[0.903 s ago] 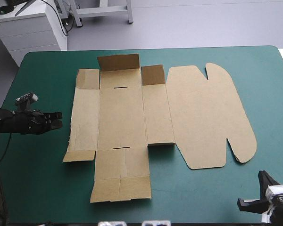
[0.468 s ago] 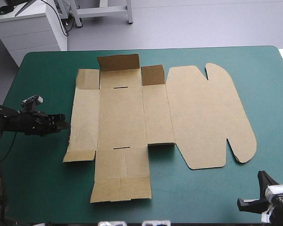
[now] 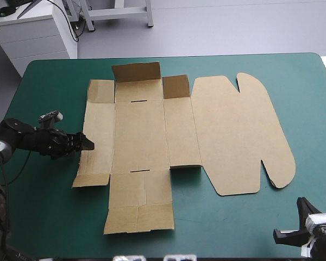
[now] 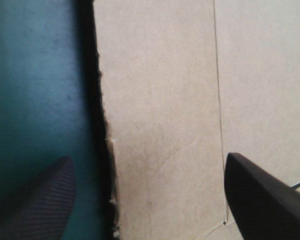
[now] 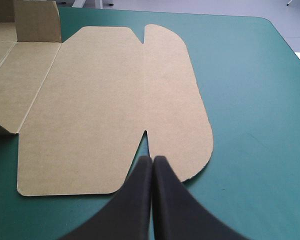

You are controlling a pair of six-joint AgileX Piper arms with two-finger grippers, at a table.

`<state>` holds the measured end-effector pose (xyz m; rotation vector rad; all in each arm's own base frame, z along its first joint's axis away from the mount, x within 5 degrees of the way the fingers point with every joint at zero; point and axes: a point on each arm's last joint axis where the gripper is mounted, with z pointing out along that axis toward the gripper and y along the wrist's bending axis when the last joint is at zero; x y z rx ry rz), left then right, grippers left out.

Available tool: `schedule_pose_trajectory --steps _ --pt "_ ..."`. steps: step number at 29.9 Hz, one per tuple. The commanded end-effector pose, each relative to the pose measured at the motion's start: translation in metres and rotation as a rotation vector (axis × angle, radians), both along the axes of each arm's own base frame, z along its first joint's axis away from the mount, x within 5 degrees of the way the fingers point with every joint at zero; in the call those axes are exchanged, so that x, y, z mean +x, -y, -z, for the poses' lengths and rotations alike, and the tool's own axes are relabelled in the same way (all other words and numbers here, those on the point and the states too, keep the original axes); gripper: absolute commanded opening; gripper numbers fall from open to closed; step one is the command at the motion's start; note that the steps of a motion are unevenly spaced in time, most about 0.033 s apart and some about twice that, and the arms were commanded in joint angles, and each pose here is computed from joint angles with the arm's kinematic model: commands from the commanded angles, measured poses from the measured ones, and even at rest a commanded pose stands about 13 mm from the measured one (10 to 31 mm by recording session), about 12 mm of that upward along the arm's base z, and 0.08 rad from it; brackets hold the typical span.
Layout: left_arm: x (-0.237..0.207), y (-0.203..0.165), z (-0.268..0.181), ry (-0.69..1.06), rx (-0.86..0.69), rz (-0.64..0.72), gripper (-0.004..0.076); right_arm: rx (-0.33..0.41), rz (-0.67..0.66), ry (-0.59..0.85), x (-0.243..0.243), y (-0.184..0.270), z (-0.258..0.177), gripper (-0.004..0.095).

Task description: Fold the box

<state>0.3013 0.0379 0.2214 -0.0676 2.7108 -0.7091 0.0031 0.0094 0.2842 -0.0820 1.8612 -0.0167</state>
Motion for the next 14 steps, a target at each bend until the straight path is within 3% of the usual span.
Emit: schedule_pose_trajectory --steps 1,8,14 --pt "0.006 0.009 -0.007 -0.002 -0.044 0.01 0.0584 0.0 0.009 0.12 -0.004 0.0 -0.014 -0.0019" --pt "0.014 0.015 0.014 -0.108 -0.15 -0.048 0.0584 0.0 0.009 0.12 -0.004 0.0 -0.014 -0.0019" --pt "0.019 0.031 0.013 -0.104 -0.2 -0.014 0.0584 0.0 0.009 0.12 -0.004 0.0 -0.014 -0.0019"
